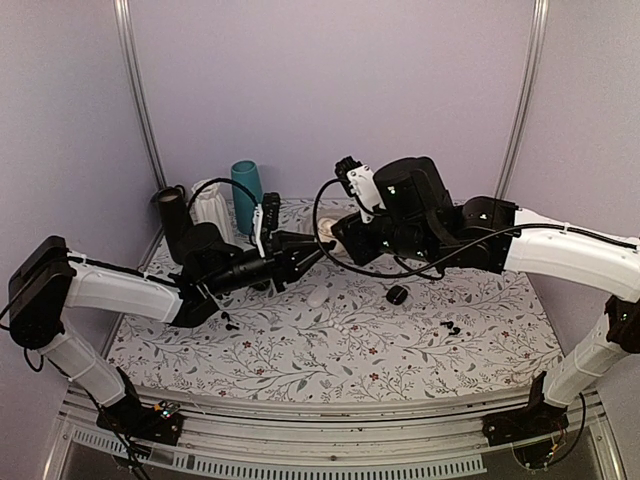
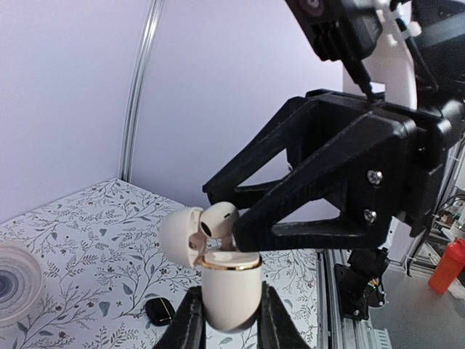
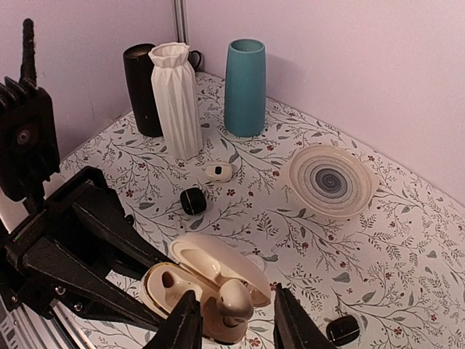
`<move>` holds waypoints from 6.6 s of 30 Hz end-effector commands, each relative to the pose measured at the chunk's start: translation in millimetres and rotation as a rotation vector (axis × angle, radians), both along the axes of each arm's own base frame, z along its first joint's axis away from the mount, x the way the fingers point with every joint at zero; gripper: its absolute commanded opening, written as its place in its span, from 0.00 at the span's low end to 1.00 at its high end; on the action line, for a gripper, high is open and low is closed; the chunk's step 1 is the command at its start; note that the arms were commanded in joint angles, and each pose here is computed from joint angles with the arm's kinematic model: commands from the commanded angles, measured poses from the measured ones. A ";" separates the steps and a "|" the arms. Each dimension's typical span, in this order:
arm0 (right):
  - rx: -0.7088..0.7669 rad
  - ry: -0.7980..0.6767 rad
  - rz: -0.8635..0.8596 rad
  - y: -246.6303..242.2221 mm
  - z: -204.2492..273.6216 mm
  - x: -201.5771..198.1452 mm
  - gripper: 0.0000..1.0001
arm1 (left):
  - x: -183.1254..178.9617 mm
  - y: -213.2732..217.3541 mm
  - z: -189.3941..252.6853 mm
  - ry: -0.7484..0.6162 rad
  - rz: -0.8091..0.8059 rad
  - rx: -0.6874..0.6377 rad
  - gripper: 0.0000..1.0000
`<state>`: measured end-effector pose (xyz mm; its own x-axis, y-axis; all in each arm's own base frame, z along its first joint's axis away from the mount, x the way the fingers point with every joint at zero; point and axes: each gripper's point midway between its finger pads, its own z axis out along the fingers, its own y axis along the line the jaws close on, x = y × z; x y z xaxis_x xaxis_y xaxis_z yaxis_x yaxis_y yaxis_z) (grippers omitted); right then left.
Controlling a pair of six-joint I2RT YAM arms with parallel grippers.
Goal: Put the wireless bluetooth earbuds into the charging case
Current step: Insert the right earbud into the right side groove of the charging case, then adjust the left earbud in the right side groove of the charging case.
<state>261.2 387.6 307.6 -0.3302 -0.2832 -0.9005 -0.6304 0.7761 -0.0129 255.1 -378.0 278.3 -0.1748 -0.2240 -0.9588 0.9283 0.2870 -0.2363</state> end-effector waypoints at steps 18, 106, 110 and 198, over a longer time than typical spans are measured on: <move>0.164 0.093 0.082 -1.5 29.9 -6.7 0.38 | 1.8 12.6 30.7 -0.071 0.009 -0.107 0.00; 0.414 0.406 0.032 2.5 39.3 3.2 0.27 | -5.3 3.2 20.9 -0.148 0.010 -0.034 0.00; 0.407 0.410 0.031 3.9 36.9 3.8 0.27 | -4.8 2.9 20.3 -0.146 0.010 -0.031 0.00; 0.316 0.328 0.081 -2.9 35.7 -14.0 0.25 | -20.1 17.2 49.5 -0.335 -0.040 -0.108 0.00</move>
<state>248.5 377.6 349.3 -0.6105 -0.0133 -0.7919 -0.5980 0.6633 0.4499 237.7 -367.9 310.6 0.1022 -0.2834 -0.9535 0.9688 0.2461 0.0307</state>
